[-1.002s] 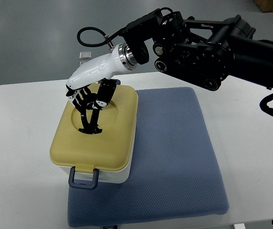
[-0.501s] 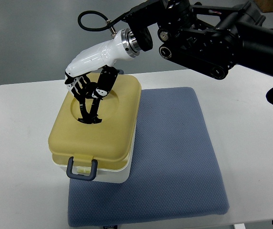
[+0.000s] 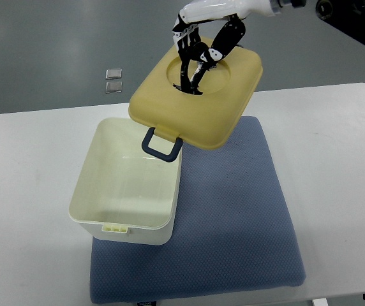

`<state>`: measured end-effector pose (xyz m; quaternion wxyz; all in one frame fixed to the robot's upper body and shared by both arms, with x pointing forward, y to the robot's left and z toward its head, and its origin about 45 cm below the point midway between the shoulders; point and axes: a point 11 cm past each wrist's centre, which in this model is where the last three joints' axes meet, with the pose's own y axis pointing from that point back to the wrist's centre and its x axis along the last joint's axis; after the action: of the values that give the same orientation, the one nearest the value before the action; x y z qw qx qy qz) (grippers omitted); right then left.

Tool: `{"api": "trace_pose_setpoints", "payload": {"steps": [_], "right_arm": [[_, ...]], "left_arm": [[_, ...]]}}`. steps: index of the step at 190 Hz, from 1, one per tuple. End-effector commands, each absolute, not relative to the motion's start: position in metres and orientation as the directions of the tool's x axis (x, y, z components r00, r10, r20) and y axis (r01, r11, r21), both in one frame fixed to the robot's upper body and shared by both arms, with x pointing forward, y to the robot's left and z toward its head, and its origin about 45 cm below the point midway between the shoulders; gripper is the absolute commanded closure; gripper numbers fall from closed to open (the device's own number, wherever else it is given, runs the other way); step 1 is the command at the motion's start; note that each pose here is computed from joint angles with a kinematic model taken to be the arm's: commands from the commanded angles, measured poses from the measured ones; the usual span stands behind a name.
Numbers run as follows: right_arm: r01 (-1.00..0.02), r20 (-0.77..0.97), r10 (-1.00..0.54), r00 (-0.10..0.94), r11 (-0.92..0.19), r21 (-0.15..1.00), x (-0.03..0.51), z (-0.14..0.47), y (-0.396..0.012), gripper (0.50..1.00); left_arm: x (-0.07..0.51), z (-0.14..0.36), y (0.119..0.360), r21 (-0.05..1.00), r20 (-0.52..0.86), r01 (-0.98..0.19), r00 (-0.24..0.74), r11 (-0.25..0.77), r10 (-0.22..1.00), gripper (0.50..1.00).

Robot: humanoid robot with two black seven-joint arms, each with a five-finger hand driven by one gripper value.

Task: Open white storage box with right hand
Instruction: 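Move the lid beside the box and lower it onto the mat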

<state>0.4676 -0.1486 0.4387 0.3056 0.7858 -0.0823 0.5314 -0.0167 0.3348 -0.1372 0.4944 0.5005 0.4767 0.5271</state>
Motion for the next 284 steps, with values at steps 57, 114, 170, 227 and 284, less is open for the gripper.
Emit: {"api": "trace_pose_setpoints", "payload": {"steps": [57,114,170,227,284], "right_arm": [[-0.586,0.849,0.083,0.523,-0.688,0.428,0.471,0.378,-0.261,1.000],[-0.587,0.797,0.059,0.601,-0.644,0.491,0.454,0.312,-0.299,1.000],[-0.543,0.760,0.063,0.647,-0.661,0.518,0.443,0.279,-0.292,1.000],[-0.450,0.745,0.097,0.660,-0.743,0.495,0.439,0.264,-0.234,1.000],[-0.391,0.731,0.121,0.672,-0.780,0.489,0.428,0.235,-0.196,1.000]], "left_arm": [[-0.017,-0.137,0.335,0.997,0.057,-0.044,-0.010,-0.057,0.998,0.500],[-0.017,-0.137,0.335,0.997,0.055,-0.044,-0.010,-0.056,0.998,0.500],[-0.017,-0.137,0.335,0.997,0.055,-0.044,-0.011,-0.056,0.998,0.500],[-0.017,-0.137,0.335,0.997,0.057,-0.044,-0.010,-0.057,0.998,0.500],[-0.017,-0.137,0.335,0.997,0.055,-0.044,-0.010,-0.056,0.998,0.500]]}}
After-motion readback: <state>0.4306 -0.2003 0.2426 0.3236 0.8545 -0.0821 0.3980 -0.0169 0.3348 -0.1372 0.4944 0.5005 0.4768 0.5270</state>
